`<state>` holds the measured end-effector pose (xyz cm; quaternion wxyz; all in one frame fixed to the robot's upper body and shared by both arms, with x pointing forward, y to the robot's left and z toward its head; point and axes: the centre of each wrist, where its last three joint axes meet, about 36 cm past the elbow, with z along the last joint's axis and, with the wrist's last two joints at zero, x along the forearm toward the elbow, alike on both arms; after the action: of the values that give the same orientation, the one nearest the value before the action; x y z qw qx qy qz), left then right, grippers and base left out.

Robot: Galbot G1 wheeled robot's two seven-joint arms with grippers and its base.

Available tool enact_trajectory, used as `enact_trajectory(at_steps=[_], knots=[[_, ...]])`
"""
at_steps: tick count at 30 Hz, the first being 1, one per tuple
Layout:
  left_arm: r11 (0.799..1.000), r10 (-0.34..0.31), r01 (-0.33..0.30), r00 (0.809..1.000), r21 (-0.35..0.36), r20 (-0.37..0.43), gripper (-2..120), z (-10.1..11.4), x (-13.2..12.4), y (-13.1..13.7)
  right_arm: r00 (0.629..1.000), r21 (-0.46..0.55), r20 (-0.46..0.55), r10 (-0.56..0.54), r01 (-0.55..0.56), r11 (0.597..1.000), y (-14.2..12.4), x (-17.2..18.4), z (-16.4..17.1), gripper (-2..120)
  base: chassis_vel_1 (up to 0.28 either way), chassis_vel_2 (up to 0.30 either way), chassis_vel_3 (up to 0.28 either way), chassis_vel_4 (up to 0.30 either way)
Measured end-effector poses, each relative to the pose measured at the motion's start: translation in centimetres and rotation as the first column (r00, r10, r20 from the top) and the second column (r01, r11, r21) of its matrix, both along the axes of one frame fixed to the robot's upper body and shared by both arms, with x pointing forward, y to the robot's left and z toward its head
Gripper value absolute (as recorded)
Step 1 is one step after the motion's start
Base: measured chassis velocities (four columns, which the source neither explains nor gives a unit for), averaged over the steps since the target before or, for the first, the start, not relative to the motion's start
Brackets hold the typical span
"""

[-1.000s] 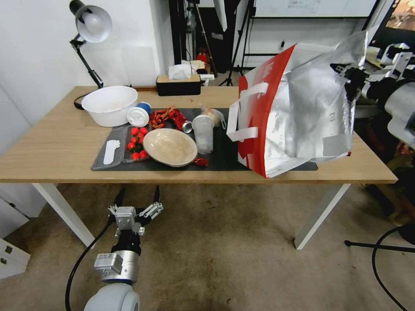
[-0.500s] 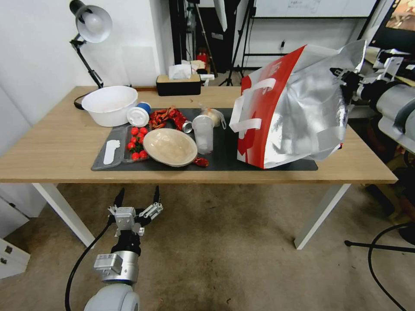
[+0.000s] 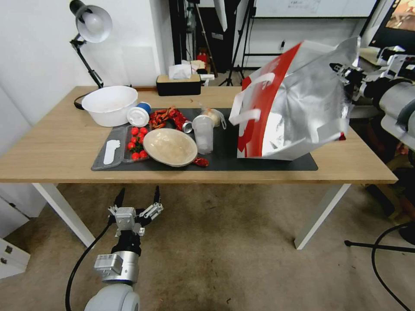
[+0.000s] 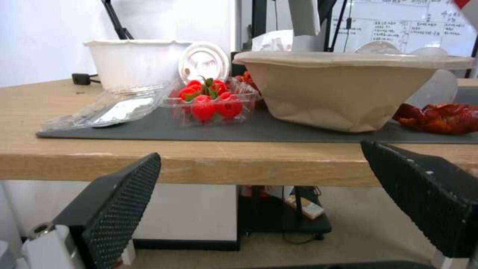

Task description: Pick up the food delivery bag from the floor and place it on the table.

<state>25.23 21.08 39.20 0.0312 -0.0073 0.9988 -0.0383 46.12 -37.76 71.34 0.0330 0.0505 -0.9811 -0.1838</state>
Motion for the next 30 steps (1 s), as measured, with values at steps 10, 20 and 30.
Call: enact_trajectory(at_steps=[10,20,30], knots=[[1.0,-0.002,0.002,1.0,0.0,0.003,100,-0.1,0.0,-0.1,0.961,-0.008,0.252,0.114,-0.115,0.993,0.4,-1.3,-1.0,78,0.0,0.0,0.0,0.0],[1.0,-0.004,0.004,1.0,0.001,0.003,100,-0.1,0.0,0.0,0.789,-0.03,0.473,0.391,-0.429,0.903,0.3,-3.7,-4.1,100,0.0,0.0,0.0,0.0],[1.0,-0.003,0.003,1.0,0.002,0.007,100,-0.1,-0.2,0.0,0.606,-0.228,0.46,0.649,-0.625,0.746,1.0,-6.5,-9.0,100,0.0,0.0,0.0,0.0]])
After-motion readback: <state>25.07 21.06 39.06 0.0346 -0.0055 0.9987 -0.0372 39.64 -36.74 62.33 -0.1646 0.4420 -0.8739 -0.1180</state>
